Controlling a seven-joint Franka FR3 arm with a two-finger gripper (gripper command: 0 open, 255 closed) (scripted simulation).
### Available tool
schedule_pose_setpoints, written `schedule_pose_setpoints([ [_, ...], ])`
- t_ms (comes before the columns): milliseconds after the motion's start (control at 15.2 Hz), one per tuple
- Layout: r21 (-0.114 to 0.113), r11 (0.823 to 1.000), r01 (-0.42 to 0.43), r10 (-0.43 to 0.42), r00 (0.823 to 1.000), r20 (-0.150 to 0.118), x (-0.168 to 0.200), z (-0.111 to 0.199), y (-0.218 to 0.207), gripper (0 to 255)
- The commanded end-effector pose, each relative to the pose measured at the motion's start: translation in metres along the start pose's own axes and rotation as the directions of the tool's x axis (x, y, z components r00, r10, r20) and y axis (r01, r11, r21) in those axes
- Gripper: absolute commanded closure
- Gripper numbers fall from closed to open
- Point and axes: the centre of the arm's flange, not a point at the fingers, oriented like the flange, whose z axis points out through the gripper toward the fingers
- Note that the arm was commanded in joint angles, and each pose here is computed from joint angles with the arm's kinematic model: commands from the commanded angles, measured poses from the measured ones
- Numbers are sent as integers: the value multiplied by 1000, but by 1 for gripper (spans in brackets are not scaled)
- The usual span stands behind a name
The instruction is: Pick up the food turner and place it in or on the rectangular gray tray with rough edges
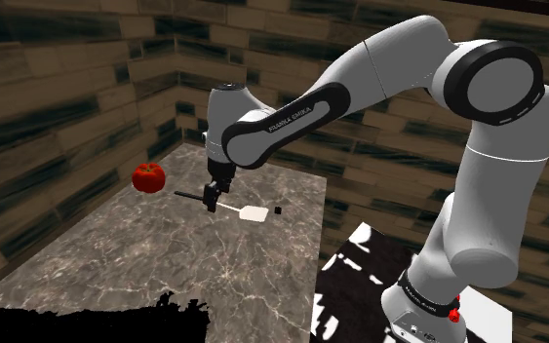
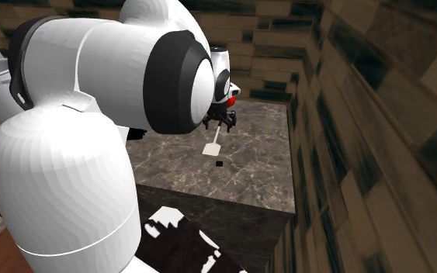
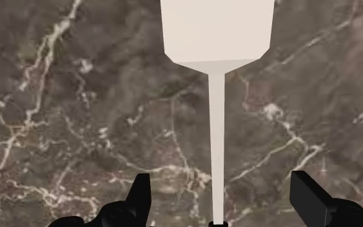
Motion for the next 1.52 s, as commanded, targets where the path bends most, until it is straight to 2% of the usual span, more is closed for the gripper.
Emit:
schedule_pose_setpoints([
  [0, 0, 1000, 0, 0, 1000, 0, 0, 0, 0, 0],
  [132, 0, 1000, 0, 0, 1000, 0, 0, 0, 0, 0],
  [198, 0, 1000, 0, 0, 1000, 0, 0, 0, 0, 255],
  [792, 0, 1000, 0, 0, 1000, 0, 0, 0, 0, 255],
  [1452, 0, 1000, 0, 0, 1000, 0, 3, -53, 0, 255],
])
